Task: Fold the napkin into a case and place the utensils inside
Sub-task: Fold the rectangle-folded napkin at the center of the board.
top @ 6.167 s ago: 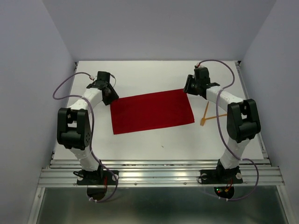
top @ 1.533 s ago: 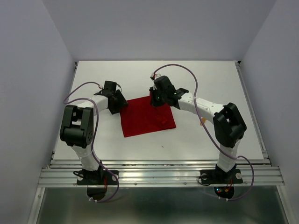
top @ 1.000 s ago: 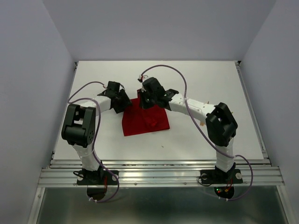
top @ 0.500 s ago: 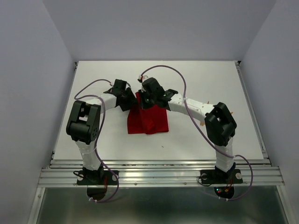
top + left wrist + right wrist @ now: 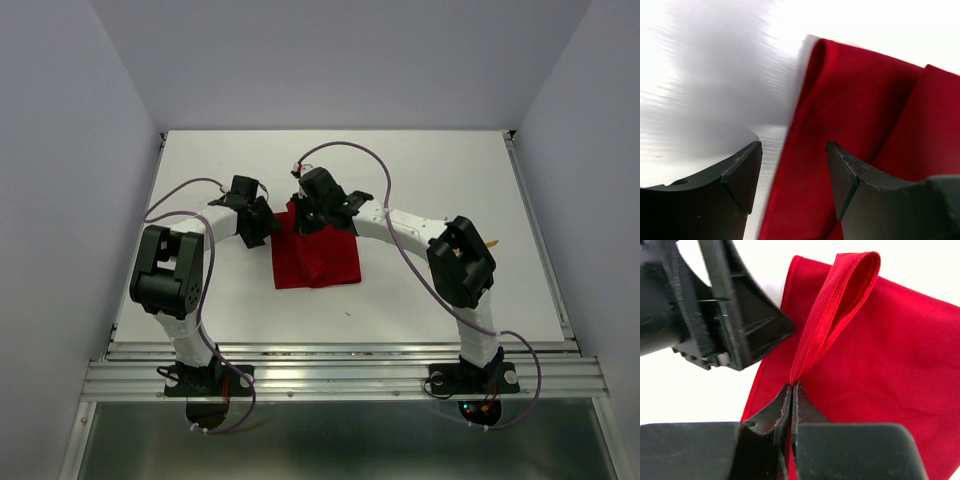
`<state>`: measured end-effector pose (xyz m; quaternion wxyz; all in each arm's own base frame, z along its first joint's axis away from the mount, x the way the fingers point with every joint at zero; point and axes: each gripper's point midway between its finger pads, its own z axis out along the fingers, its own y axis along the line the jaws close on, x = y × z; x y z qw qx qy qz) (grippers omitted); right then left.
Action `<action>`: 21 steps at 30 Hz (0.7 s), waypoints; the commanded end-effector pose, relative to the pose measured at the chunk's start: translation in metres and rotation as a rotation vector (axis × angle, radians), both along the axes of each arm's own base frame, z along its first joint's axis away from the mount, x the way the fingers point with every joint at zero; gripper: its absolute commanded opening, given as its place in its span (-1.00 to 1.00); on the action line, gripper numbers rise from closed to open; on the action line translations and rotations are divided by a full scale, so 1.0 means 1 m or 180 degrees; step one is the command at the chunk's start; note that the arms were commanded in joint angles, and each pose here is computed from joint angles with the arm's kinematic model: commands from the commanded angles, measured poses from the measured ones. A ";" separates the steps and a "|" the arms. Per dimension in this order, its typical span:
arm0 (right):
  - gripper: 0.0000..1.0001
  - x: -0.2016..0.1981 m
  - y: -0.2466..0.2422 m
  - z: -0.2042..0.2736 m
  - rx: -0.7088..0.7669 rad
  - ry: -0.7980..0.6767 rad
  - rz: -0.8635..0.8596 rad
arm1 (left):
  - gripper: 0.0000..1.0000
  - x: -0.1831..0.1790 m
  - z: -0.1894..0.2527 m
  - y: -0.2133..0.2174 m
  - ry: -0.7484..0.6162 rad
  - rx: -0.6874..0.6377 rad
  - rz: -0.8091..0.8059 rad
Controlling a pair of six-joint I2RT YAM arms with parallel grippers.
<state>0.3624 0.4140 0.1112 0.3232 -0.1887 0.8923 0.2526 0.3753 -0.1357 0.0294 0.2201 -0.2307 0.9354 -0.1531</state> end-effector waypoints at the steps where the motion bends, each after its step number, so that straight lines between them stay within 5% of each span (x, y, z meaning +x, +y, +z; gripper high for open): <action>1: -0.99 0.010 0.015 0.018 0.0172 -0.0120 0.0004 | 0.31 -0.021 -0.003 0.025 0.0131 0.0194 0.0054; 5: -0.99 0.011 0.016 0.017 0.0172 -0.0119 -0.0003 | 0.22 -0.026 -0.002 0.034 0.0143 0.0278 0.0110; 18: -0.99 0.014 0.021 0.021 0.0208 -0.0138 0.0019 | -1.00 -0.039 -0.031 0.031 0.0335 0.0195 0.0054; 21: -0.99 0.014 0.023 0.022 0.0228 -0.0131 0.0042 | -1.00 -0.041 -0.032 0.024 0.0355 0.0144 -0.0010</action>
